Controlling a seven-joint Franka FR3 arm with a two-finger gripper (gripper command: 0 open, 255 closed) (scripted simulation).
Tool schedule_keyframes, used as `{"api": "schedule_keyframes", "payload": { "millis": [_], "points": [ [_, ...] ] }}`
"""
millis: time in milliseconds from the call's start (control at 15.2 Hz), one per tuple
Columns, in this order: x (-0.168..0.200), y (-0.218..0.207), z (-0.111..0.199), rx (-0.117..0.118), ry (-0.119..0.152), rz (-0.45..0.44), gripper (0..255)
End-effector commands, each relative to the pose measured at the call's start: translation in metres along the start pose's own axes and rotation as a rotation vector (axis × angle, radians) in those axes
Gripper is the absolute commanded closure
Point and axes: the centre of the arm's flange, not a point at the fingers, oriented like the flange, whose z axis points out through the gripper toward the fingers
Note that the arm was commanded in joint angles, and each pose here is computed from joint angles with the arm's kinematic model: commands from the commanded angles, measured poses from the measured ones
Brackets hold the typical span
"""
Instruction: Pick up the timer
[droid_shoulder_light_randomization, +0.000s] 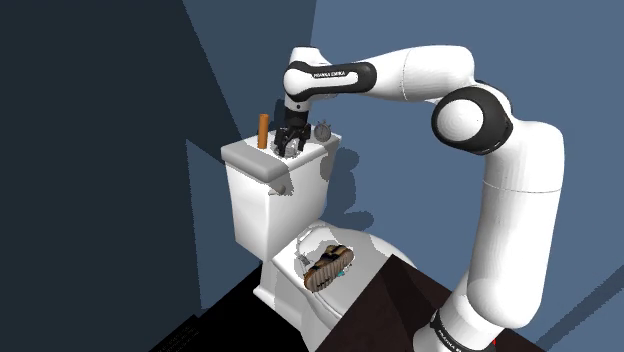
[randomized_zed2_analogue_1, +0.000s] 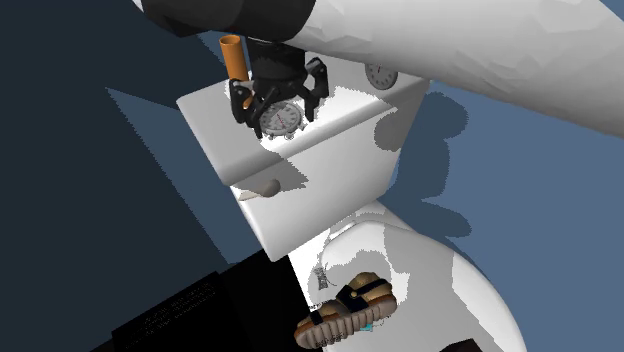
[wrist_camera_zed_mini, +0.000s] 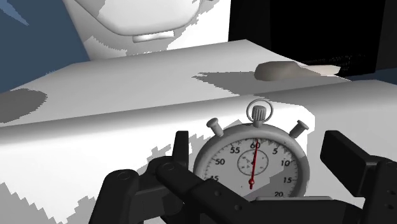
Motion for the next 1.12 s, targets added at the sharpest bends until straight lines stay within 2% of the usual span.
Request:
{"api": "schedule_keyframes", "payload": {
  "millis": [0,66,132,726,1056],
  "points": [
    [-0.001,0.0,0.004,0.0,0.001,0.0,0],
    [-0.001,0.0,0.004,0.0,0.001,0.0,0],
    [0.0,0.0,0.004,0.0,0.001,0.0,255],
    [-0.001,0.0,0.004,0.0,0.001,0.0,255],
    [0.0,0.0,-0.022,0.0,0.001,0.0,255]
  ]
}}
